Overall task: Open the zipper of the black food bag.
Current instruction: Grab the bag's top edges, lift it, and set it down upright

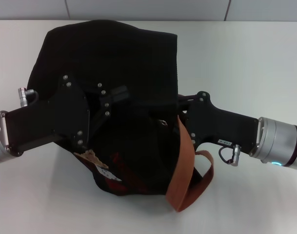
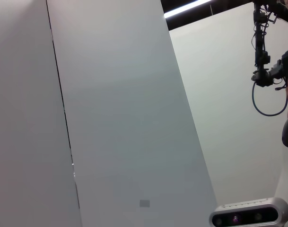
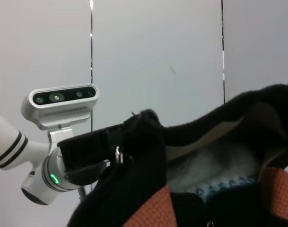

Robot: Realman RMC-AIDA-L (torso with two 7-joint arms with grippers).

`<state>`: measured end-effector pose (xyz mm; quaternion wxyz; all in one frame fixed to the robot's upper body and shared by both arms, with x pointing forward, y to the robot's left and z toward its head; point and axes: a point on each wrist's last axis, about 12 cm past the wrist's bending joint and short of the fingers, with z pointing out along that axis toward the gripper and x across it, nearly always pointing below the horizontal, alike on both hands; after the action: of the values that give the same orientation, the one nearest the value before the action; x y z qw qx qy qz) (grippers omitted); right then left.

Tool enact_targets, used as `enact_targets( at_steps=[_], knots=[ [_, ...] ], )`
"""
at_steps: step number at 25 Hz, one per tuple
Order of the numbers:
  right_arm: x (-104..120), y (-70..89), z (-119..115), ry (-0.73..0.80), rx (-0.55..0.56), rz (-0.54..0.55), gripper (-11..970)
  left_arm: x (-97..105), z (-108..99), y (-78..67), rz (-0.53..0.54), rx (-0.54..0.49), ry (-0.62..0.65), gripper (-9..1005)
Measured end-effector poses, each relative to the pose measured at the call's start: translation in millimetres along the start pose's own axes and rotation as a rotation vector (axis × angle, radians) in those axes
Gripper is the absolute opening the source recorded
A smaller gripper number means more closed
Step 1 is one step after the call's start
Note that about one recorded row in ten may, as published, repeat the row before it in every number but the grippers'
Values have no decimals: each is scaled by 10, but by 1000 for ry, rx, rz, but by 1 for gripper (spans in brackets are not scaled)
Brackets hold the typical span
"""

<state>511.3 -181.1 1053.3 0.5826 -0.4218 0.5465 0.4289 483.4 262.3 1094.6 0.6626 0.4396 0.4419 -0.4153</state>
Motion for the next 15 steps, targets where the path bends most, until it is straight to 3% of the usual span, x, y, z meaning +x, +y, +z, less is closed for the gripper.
enact_targets(
  at_steps=[7,9,15],
  knots=[
    [18,-25,-7,14,24,-3,124,0,-1,0,1,-1,-1,21],
    [29,-22,-14,21,26,-10,46,-1,5,5,2,0,0,21],
    [34,-14,-9,25,18,-15,44,2,6,8,2,-1,2,22]
  ],
)
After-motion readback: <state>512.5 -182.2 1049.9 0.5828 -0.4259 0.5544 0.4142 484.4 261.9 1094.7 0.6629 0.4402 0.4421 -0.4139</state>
